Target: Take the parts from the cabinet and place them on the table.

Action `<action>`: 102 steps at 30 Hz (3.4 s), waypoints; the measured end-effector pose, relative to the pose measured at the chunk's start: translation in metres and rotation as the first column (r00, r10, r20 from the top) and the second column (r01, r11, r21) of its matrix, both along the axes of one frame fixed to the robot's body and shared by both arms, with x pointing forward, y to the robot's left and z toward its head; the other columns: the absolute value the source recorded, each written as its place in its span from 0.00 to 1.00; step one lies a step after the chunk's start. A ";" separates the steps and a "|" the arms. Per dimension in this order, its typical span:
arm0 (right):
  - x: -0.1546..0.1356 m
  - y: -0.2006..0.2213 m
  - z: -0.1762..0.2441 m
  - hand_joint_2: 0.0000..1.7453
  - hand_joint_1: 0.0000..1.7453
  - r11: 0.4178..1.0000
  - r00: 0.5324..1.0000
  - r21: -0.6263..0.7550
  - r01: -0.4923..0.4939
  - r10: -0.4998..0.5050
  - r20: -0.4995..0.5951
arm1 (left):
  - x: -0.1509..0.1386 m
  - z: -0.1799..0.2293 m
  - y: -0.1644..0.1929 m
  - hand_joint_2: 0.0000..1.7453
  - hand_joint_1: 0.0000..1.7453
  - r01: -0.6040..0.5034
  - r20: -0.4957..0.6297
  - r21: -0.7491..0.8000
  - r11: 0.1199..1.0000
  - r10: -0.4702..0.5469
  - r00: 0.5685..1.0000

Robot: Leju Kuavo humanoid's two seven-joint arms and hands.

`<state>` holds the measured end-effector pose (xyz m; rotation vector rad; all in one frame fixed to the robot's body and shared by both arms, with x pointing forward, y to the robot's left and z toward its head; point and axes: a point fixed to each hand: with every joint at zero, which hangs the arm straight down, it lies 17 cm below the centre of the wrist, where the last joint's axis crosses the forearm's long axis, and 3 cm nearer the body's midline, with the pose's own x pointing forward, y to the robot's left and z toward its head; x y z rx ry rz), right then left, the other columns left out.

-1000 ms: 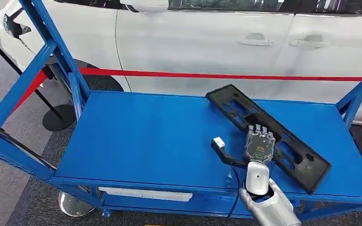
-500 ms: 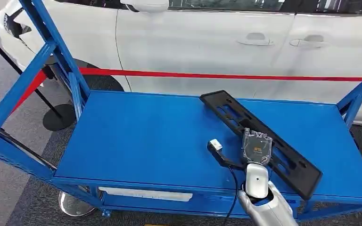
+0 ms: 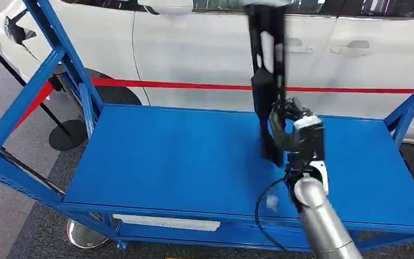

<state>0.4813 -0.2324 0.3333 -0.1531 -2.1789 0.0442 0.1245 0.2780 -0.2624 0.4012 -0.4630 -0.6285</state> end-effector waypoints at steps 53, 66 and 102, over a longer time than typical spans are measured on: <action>-0.054 -0.009 0.050 1.00 1.00 0.992 0.972 -0.114 -0.046 0.071 0.225 | 0.028 0.015 -0.035 1.00 0.00 -0.217 0.106 -0.416 0.883 0.284 0.953; -0.080 -0.018 0.060 1.00 1.00 0.996 0.959 -0.016 -0.083 0.084 0.271 | 0.026 0.015 -0.028 1.00 0.00 -0.265 0.104 -0.426 0.865 0.338 0.935; -0.087 -0.030 0.088 1.00 1.00 0.986 0.942 0.080 -0.145 0.112 0.317 | 0.015 0.006 -0.009 1.00 0.00 -0.292 0.045 -0.367 0.883 0.330 0.943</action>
